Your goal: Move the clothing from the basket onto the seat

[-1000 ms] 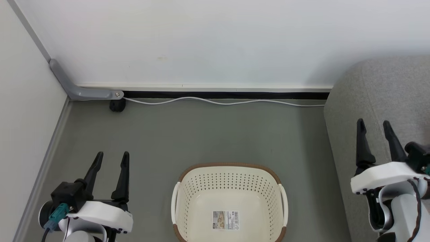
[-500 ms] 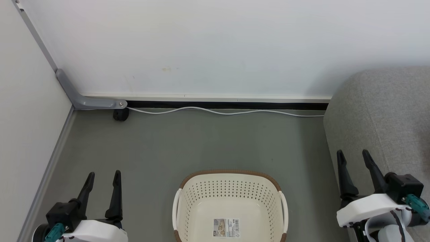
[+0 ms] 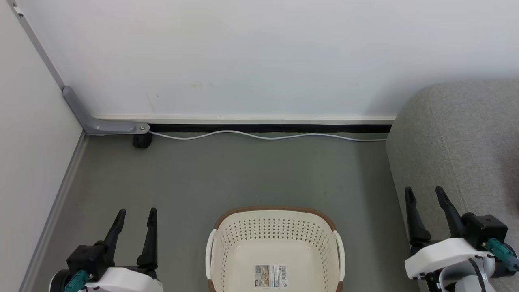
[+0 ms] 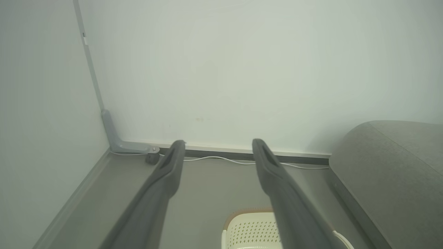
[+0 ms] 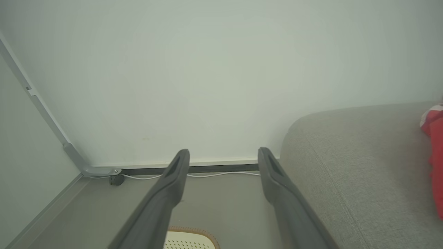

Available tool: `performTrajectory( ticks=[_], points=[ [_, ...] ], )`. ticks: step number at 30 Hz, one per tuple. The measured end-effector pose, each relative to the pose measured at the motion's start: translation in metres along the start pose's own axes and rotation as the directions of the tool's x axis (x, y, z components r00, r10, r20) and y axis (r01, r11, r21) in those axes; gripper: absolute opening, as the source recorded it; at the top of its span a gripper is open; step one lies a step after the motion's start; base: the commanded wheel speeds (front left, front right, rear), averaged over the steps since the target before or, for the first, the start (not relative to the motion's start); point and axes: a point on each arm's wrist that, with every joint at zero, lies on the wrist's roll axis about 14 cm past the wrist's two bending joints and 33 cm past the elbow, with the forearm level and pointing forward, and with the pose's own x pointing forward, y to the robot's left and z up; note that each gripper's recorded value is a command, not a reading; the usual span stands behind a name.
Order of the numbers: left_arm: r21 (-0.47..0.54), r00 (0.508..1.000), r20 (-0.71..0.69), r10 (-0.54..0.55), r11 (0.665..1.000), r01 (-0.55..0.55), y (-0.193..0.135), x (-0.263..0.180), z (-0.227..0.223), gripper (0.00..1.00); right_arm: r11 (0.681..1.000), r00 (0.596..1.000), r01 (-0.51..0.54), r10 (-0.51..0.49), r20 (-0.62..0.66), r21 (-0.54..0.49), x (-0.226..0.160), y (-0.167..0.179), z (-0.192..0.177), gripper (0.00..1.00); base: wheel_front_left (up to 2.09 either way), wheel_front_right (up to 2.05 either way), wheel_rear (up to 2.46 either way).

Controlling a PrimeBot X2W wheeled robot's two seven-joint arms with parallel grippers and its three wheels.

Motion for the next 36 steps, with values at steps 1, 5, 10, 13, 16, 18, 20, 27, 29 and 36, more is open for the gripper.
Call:
performTrajectory(
  ticks=[1,5,10,13,16,18,20,27,29,36],
  points=[
    [-0.001,1.0,0.0,-0.002,1.0,0.002,-0.001,0.0,0.0,1.0,1.0,1.0,0.001,-0.001,0.0,0.0,0.0,0.0,0.0,1.0,0.0,0.0,0.0],
    [-0.021,1.0,-0.013,-0.007,1.0,0.007,-0.004,0.0,-0.005,0.0,1.0,1.0,0.005,-0.005,-0.011,0.003,-0.002,-0.001,-0.003,0.0,0.0,0.0,0.0],
    [-0.051,0.995,-0.095,0.009,0.999,-0.014,-0.003,-0.012,-0.03,0.0,0.999,0.994,0.033,-0.029,-0.107,0.036,-0.02,-0.003,-0.036,0.0,0.0,0.0,0.0],
    [-0.08,0.995,-0.1,0.014,0.997,-0.022,-0.004,-0.012,-0.031,0.0,0.997,0.993,0.047,-0.039,-0.109,0.065,-0.02,-0.005,-0.035,0.0,0.0,0.0,0.0],
    [-0.114,0.995,-0.102,0.02,0.993,-0.032,-0.003,-0.012,-0.031,0.0,0.994,0.993,0.059,-0.048,-0.111,0.094,-0.021,-0.007,-0.035,0.0,0.0,0.0,0.0],
    [-0.133,0.994,-0.105,0.024,0.99,-0.038,-0.003,-0.011,-0.031,0.0,0.991,0.992,0.069,-0.055,-0.112,0.118,-0.021,-0.008,-0.035,0.0,0.0,0.0,0.0],
    [-0.151,0.994,-0.11,0.027,0.988,-0.043,-0.002,-0.011,-0.032,0.0,0.988,0.992,0.076,-0.061,-0.112,0.136,-0.021,-0.009,-0.035,0.0,0.0,0.0,0.0],
    [-0.226,0.993,-0.114,0.04,0.972,-0.065,-0.001,-0.01,-0.032,0.0,0.972,0.99,0.107,-0.084,-0.115,0.209,-0.021,-0.014,-0.033,0.0,0.0,0.0,0.0],
    [-0.254,0.992,-0.117,0.044,0.964,-0.073,0.0,-0.01,-0.032,0.0,0.963,0.989,0.121,-0.097,-0.11,0.242,-0.021,-0.017,-0.031,0.0,0.0,0.0,0.0],
    [-0.323,0.991,-0.123,0.054,0.942,-0.091,0.001,-0.009,-0.031,0.0,0.939,0.988,0.144,-0.116,-0.107,0.312,-0.022,-0.022,-0.028,0.0,0.0,0.0,0.0]
  ],
)
